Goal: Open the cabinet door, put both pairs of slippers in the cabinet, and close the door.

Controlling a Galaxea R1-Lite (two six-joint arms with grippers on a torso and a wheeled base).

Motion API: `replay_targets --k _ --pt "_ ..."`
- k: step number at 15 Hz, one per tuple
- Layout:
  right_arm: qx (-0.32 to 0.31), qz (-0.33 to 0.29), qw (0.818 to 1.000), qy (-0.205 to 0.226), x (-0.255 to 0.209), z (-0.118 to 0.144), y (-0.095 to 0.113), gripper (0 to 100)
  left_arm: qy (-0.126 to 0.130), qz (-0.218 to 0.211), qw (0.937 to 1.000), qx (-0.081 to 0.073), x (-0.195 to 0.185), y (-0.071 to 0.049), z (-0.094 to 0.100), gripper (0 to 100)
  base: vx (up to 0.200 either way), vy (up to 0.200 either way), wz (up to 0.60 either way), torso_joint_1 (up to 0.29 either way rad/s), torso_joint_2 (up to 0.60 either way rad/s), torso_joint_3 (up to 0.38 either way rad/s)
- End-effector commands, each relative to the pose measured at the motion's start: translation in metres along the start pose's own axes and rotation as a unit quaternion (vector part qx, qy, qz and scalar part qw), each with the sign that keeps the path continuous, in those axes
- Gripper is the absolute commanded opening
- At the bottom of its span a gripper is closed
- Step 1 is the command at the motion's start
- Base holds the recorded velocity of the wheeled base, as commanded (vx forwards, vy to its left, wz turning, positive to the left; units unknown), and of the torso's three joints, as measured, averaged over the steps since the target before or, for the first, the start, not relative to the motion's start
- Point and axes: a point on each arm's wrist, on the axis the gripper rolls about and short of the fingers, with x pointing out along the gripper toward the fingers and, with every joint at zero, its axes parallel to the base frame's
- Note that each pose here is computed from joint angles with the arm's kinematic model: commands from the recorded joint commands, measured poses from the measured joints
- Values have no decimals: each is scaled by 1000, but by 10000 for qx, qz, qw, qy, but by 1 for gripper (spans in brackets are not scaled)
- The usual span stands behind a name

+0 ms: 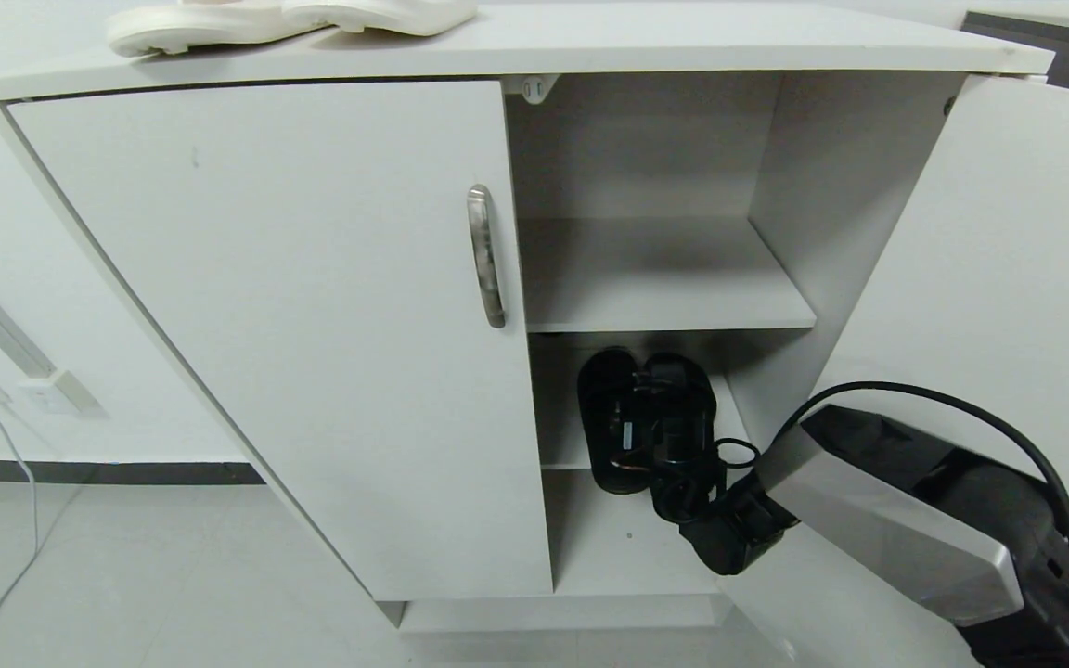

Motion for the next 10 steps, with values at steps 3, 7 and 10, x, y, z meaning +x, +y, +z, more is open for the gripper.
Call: replay_targets --k 3,7,10 --pt "110 218 9995 -186 -64 27 -6 100 7 2 10000 -1 0 0 0 0 0 0 0 0 0 0" --pt "61 582 9982 -128 -120 27 -18 100 7 2 10000 -9 0 0 0 0 0 0 0 0 0 0" --pt "53 796 9967 -115 -142 19 -19 100 7 -6 10000 14 0 0 0 0 0 0 0 0 0 0"
